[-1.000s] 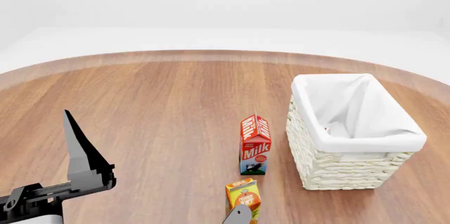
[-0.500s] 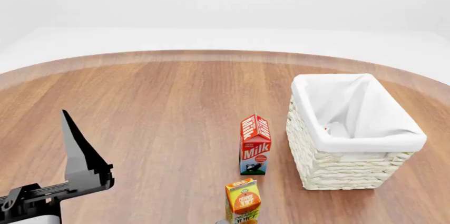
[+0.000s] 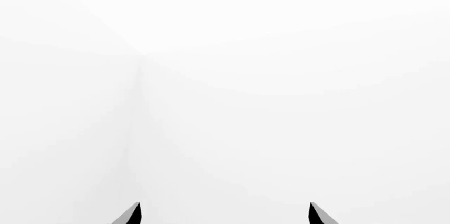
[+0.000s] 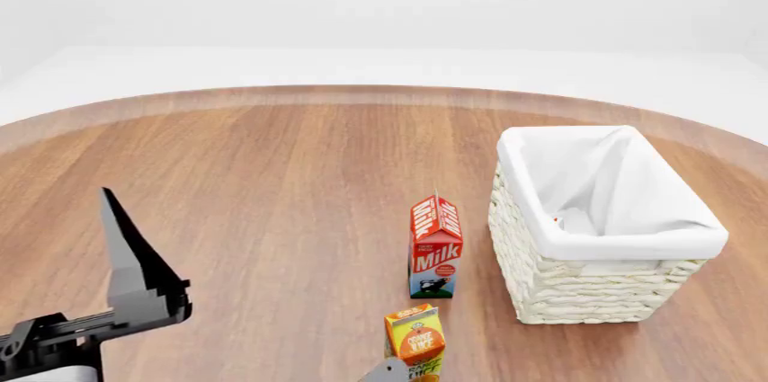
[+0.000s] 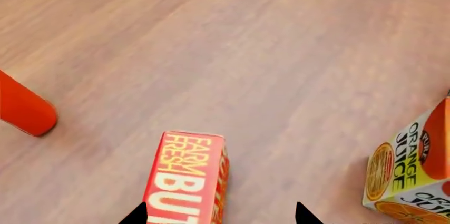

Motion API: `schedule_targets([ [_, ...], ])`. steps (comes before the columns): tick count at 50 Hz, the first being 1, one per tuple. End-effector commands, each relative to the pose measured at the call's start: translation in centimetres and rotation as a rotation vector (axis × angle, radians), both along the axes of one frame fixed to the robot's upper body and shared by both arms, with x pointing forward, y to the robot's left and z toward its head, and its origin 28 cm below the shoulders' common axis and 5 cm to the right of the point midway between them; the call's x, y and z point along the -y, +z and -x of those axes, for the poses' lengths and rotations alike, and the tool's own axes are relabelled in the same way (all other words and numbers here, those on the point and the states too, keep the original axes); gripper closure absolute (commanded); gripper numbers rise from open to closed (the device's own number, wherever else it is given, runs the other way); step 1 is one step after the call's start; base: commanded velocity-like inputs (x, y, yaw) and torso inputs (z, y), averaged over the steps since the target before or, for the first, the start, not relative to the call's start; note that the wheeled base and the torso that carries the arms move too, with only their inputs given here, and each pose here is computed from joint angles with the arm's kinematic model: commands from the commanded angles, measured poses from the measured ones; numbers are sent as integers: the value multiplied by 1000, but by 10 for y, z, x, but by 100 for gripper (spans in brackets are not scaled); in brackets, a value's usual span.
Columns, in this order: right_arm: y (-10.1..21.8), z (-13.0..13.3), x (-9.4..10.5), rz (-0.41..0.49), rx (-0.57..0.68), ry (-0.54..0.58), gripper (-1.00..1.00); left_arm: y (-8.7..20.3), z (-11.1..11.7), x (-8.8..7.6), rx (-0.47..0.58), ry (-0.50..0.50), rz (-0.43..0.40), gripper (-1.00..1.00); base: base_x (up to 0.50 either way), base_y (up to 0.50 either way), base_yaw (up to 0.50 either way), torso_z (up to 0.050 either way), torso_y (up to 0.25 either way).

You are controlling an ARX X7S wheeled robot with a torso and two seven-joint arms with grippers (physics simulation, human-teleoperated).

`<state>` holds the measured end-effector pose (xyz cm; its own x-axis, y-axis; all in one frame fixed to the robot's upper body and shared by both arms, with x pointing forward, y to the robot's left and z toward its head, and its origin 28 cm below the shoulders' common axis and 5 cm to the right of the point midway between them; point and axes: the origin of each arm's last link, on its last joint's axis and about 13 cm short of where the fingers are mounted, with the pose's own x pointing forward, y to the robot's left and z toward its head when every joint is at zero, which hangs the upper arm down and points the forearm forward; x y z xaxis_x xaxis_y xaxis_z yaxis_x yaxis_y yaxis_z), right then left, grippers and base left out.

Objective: Pick up the cream cheese box and the butter, and put them in the basket.

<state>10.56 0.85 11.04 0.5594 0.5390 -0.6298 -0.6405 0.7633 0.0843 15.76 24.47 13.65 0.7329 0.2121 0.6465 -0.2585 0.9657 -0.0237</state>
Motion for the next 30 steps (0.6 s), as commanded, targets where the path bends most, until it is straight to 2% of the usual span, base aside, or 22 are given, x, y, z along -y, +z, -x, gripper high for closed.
schedule_targets([
  [1, -2, 2, -8, -6, -10, -35, -100, 0, 0, -1, 3, 4, 4, -100, 0, 0, 0, 0, 0],
  [19, 0, 7, -13, -26, -7, 15, -100, 1, 0, -2, 6, 9, 7, -100, 0, 0, 0, 0, 0],
  [30, -1, 9, -17, -64, -76, -8, -100, 1, 1, -2, 5, 9, 7, -100, 0, 0, 0, 0, 0],
])
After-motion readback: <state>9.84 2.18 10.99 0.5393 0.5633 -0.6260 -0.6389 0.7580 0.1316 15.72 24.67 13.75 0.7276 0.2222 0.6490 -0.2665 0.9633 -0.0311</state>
